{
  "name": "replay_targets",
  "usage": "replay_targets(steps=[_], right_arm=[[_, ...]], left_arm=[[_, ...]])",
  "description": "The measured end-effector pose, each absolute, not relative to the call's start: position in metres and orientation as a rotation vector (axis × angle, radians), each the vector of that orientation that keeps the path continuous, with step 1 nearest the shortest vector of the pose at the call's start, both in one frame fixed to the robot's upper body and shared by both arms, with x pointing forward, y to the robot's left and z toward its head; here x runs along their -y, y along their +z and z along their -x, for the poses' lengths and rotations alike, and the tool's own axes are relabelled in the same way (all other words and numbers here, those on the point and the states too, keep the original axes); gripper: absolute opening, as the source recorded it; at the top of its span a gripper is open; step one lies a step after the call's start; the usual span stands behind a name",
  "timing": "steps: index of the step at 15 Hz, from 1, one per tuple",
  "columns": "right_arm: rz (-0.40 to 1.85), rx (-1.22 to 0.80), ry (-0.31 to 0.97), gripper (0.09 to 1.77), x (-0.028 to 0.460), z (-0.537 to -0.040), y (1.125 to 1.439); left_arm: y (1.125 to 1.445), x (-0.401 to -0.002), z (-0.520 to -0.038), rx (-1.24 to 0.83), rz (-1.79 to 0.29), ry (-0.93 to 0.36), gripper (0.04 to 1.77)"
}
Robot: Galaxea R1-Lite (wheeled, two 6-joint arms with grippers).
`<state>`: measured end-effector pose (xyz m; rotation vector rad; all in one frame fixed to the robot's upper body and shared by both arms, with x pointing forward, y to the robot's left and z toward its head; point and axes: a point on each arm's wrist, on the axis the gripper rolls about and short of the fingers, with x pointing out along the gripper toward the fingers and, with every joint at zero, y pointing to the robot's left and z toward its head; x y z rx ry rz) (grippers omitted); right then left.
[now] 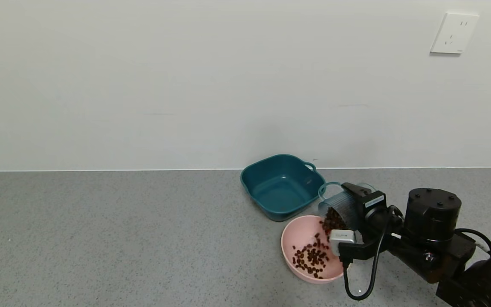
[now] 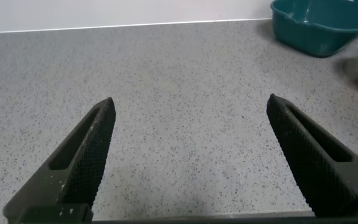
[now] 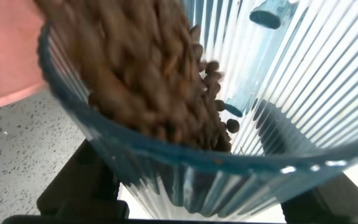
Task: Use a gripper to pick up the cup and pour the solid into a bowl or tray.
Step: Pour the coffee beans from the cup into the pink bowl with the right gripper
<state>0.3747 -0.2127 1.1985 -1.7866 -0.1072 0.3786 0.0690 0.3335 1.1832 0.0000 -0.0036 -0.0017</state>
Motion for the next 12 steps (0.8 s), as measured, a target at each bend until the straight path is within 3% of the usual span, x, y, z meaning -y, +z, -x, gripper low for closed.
replay_targets(steps=[12], right_arm=[[1.777, 0.097, 0.392, 1.38, 0.2146, -0.3719, 1.1961]], left_arm=[[1.1831, -0.3335, -0.069, 0.003, 0.0, -0.002, 1.75]])
